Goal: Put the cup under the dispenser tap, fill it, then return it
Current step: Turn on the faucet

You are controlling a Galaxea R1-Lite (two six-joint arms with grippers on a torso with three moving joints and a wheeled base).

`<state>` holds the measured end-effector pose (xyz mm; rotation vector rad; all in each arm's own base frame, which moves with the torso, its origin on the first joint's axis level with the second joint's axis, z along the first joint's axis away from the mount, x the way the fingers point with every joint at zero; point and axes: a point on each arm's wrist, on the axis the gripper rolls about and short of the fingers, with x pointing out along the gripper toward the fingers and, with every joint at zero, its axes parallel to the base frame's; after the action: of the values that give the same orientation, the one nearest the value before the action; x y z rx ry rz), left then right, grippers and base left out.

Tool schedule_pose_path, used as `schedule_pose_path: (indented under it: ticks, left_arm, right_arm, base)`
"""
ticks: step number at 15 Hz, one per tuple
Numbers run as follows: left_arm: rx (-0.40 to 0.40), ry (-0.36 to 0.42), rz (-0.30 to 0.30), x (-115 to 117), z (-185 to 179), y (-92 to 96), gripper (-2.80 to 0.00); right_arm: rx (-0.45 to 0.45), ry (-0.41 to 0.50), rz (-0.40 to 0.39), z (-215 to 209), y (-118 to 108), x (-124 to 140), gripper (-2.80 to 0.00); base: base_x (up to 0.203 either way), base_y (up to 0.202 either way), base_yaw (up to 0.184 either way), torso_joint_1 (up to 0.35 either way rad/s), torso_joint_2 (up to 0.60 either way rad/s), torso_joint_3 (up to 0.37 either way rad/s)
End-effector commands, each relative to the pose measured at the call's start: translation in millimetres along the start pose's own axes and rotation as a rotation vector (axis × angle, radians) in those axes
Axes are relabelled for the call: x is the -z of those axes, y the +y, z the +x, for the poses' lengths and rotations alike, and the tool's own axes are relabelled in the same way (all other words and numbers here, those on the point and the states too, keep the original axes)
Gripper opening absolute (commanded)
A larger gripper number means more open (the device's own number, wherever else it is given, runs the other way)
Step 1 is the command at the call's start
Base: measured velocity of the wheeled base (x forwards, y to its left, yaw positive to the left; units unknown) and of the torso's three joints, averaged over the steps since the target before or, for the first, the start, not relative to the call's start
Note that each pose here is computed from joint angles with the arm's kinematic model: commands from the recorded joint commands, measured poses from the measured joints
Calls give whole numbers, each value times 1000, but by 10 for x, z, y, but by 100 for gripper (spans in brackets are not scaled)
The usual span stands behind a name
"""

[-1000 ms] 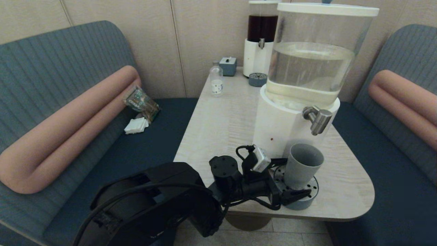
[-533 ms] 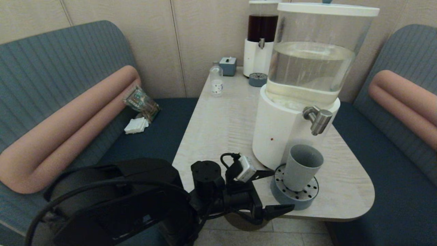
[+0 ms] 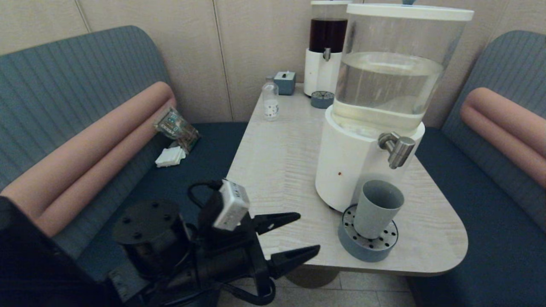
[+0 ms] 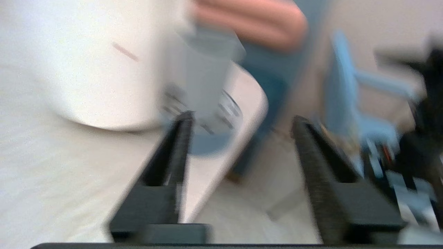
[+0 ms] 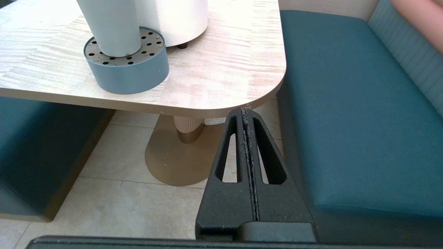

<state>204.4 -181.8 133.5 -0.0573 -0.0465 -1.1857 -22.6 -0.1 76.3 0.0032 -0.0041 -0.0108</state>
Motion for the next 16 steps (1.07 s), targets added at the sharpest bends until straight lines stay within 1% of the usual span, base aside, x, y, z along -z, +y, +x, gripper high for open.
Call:
schedule_pose_path:
  ticks: [1, 3, 4, 5, 6, 7, 8, 9, 10, 11, 12, 13, 14, 15, 16]
  left_arm:
    - [-100, -161, 42, -465, -343, -162, -280]
    - [-294, -313, 25, -772, -688, -247, -280]
    - [-384, -377, 30, -881, -889, -253, -280]
    - [-495, -424, 51, -948, -1107, -210, -280]
    - [-613, -482, 93, -1026, -1366, -210, -280]
    - [-687, -541, 135, -1093, -1579, -294, -280]
    - [-754, -594, 184, -1143, -1769, -401, -280]
    - [-803, -633, 234, -1180, -1922, -518, -280]
    - [-833, -658, 278, -1209, -2031, -638, -280]
    - [-853, -674, 317, -1229, -2126, -780, -280]
    - [-862, -681, 339, -1231, -2201, -924, -280]
    - [-868, -672, 344, -1209, -2268, -1069, -280]
    - [-876, -644, 330, -1165, -2327, -1200, -280]
    - [-890, -596, 299, -1094, -2388, -1340, -280]
    - [-907, -523, 255, -985, -2448, -1473, -280]
  right_arm:
    - [0, 0, 0, 0, 0, 0, -280]
    - [0, 0, 0, 0, 0, 0, -280]
    - [0, 0, 0, 0, 0, 0, -280]
    - [0, 0, 0, 0, 0, 0, -280]
    - [0, 0, 0, 0, 0, 0, -280]
    - [0, 0, 0, 0, 0, 0, -280]
    - [0, 0, 0, 0, 0, 0, -280]
    - [0, 0, 0, 0, 0, 0, -280]
    - [0, 0, 0, 0, 0, 0, -280]
    - [0, 0, 0, 0, 0, 1, -280]
    - [0, 0, 0, 0, 0, 0, -280]
    - [0, 0, 0, 0, 0, 0, -280]
    - [0, 0, 0, 0, 0, 0, -280]
    - [0, 0, 0, 0, 0, 0, -280]
    - [0, 0, 0, 0, 0, 0, -280]
  base:
    - [0, 0, 0, 0, 0, 0]
    - [0, 0, 0, 0, 0, 0]
    - [0, 0, 0, 0, 0, 0]
    - [0, 0, 0, 0, 0, 0]
    - [0, 0, 0, 0, 0, 0]
    - [0, 0, 0, 0, 0, 0]
    - [0, 0, 0, 0, 0, 0]
    - [0, 0, 0, 0, 0, 0]
    - [0, 0, 0, 0, 0, 0]
    - [0, 0, 0, 0, 0, 0]
    - [0, 0, 0, 0, 0, 0]
    - [0, 0, 0, 0, 0, 0]
    - [0, 0, 0, 0, 0, 0]
    - [0, 0, 0, 0, 0, 0]
    - [0, 0, 0, 0, 0, 0]
